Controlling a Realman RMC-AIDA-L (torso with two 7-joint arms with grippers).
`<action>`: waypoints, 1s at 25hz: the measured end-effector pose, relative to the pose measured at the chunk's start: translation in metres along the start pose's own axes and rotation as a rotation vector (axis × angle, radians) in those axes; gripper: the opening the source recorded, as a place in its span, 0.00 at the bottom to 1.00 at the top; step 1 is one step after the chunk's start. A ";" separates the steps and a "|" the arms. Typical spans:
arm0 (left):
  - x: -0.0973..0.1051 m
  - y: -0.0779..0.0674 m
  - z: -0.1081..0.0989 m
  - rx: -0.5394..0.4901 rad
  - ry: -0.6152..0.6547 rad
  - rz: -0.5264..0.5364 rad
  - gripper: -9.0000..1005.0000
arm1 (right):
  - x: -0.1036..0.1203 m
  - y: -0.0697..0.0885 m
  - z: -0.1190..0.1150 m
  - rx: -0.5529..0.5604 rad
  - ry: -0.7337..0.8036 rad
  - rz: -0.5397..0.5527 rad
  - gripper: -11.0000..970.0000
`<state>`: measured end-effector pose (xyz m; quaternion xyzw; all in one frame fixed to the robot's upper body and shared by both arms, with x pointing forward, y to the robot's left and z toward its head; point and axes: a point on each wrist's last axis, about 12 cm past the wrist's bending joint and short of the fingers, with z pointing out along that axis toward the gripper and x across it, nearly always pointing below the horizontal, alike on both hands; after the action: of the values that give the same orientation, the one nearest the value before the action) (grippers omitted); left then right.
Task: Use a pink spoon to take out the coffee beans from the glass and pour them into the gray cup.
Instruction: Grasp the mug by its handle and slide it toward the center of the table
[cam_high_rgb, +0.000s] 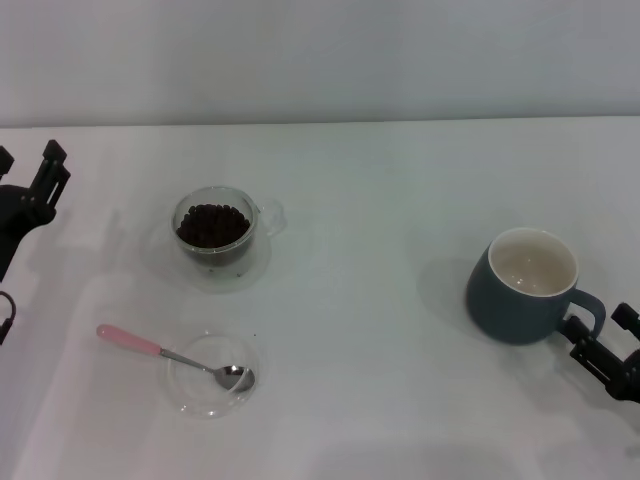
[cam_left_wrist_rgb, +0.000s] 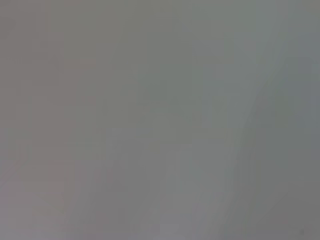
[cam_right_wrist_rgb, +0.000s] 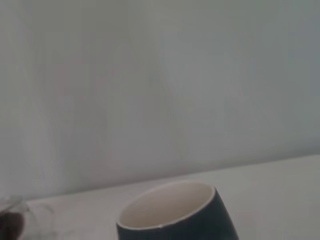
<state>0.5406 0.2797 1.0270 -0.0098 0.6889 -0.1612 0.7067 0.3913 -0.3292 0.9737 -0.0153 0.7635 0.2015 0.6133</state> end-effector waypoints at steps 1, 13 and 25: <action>0.001 0.000 0.001 -0.004 0.006 -0.002 0.69 | 0.000 -0.001 0.002 0.007 0.006 -0.001 0.83; 0.000 0.002 0.003 -0.025 0.004 -0.009 0.69 | -0.008 -0.019 0.013 0.102 0.002 -0.022 0.81; 0.001 0.004 -0.001 -0.047 0.003 -0.023 0.69 | -0.017 -0.026 0.037 0.114 0.019 -0.049 0.79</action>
<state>0.5405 0.2838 1.0246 -0.0338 0.6934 -0.1530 0.7033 0.4372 -0.3447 0.9764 -0.0010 0.7789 0.1426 0.6108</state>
